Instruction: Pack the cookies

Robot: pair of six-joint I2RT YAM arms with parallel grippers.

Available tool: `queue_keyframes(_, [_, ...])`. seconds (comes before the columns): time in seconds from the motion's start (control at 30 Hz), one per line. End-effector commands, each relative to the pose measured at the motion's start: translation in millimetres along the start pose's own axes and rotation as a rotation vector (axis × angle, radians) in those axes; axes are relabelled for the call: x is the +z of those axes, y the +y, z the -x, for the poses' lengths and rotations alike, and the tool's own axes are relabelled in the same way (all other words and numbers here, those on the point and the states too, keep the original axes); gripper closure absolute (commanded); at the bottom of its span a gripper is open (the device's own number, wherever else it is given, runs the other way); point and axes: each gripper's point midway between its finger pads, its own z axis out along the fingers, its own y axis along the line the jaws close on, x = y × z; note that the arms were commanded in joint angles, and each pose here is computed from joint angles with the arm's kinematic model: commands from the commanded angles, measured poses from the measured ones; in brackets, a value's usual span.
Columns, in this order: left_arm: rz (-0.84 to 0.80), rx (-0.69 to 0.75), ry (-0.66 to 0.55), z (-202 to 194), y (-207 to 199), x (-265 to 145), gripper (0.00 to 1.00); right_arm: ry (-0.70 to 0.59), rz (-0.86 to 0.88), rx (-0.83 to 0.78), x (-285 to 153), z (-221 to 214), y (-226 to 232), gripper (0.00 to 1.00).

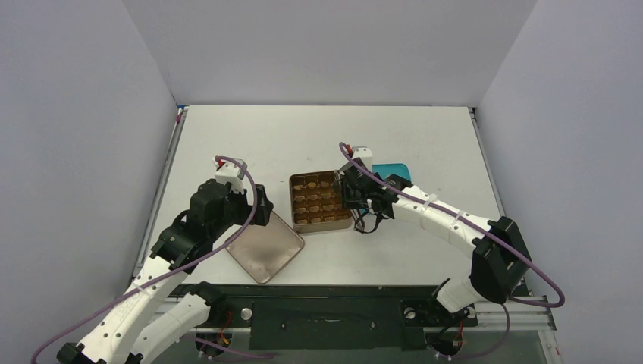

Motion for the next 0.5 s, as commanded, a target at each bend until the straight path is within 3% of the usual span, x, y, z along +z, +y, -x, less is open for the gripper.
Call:
queue_keyframes(0.0, [-0.026,-0.01,-0.043,12,-5,-3,0.03,-0.087,0.023,0.032,-6,29,13,0.65])
queue_keyframes(0.47, [-0.026,-0.01,-0.046,13,-5,-3,0.03,-0.131,0.028,0.055,-15,41,13,0.61])
